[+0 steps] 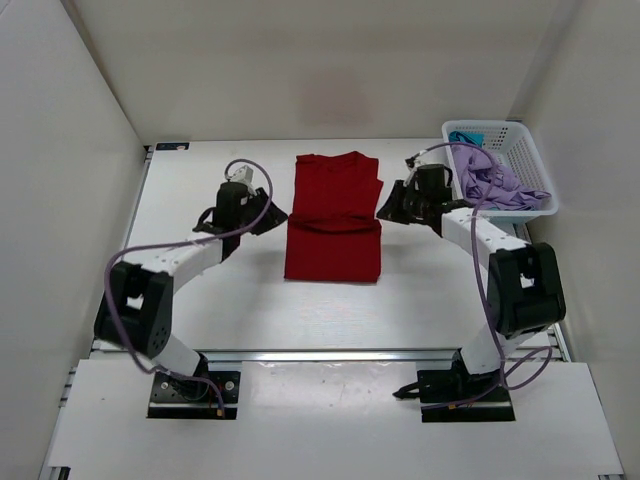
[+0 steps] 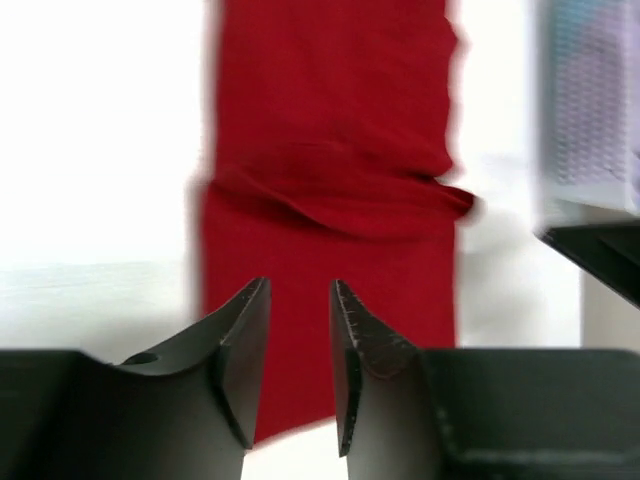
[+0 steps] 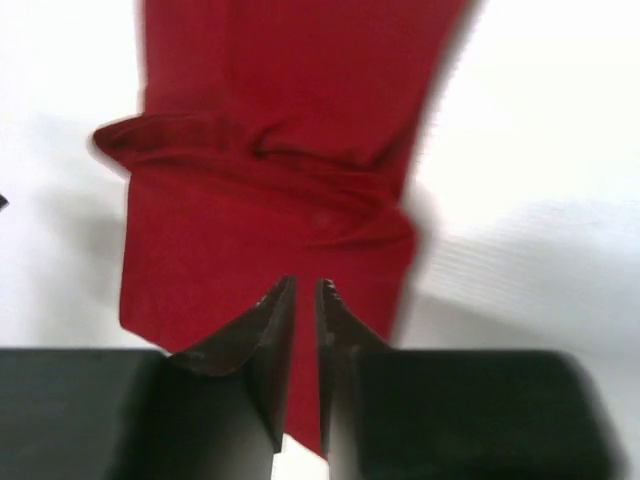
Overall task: Fold and stack the t-shirts
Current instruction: Fold the folded rectangular tshirt in 1/3 of the way, then grab one side of the 2/3 rectangular tshirt with both arms
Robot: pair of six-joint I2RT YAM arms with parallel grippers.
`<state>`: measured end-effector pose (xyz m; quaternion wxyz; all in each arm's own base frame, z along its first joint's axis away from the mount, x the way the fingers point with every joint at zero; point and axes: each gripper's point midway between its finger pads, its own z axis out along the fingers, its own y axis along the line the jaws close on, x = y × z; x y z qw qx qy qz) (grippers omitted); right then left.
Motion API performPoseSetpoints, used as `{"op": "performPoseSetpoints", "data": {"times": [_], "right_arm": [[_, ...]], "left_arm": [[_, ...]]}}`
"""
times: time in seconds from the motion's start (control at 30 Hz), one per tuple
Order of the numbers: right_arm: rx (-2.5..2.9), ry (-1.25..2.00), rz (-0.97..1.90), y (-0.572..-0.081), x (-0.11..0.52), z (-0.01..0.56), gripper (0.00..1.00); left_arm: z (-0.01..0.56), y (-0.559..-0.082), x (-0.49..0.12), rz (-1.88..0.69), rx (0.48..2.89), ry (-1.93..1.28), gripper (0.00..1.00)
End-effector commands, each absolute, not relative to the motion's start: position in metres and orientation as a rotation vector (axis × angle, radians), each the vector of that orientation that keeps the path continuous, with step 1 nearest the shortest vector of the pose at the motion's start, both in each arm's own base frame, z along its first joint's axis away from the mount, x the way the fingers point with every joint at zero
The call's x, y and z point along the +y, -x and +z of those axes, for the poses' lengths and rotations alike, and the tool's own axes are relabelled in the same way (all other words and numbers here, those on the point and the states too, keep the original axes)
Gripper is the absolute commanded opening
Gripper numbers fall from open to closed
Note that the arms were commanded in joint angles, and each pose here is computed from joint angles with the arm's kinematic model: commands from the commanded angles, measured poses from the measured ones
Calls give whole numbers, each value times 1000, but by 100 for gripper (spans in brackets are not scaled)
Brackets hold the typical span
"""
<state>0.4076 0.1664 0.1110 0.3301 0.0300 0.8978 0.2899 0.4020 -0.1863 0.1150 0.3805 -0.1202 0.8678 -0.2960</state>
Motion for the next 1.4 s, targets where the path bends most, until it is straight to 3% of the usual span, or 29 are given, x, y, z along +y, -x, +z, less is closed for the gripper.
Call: {"op": "performPoseSetpoints", "data": {"times": [0.0, 0.3, 0.53, 0.77, 0.97, 1.13, 1.37], "right_arm": [[2272, 40, 704, -399, 197, 122, 0], [2360, 334, 824, -390, 292, 83, 0], [2396, 257, 885, -435, 293, 56, 0], [2427, 156, 1006, -440, 279, 36, 0], [2331, 179, 1094, -434, 273, 88, 0], [2216, 163, 1124, -395, 257, 135, 1], [2303, 31, 1100, -312, 216, 80, 0]], "left_arm": [[126, -367, -221, -829, 2152, 208, 40], [38, -320, -235, -864, 2368, 186, 36], [13, -282, -232, -853, 2437, 150, 37], [30, -273, -221, -885, 2383, 150, 38], [63, -273, -206, -839, 2303, 152, 45], [50, -268, -187, -775, 2342, 176, 46], [31, -259, -184, -757, 2395, 169, 48]]}}
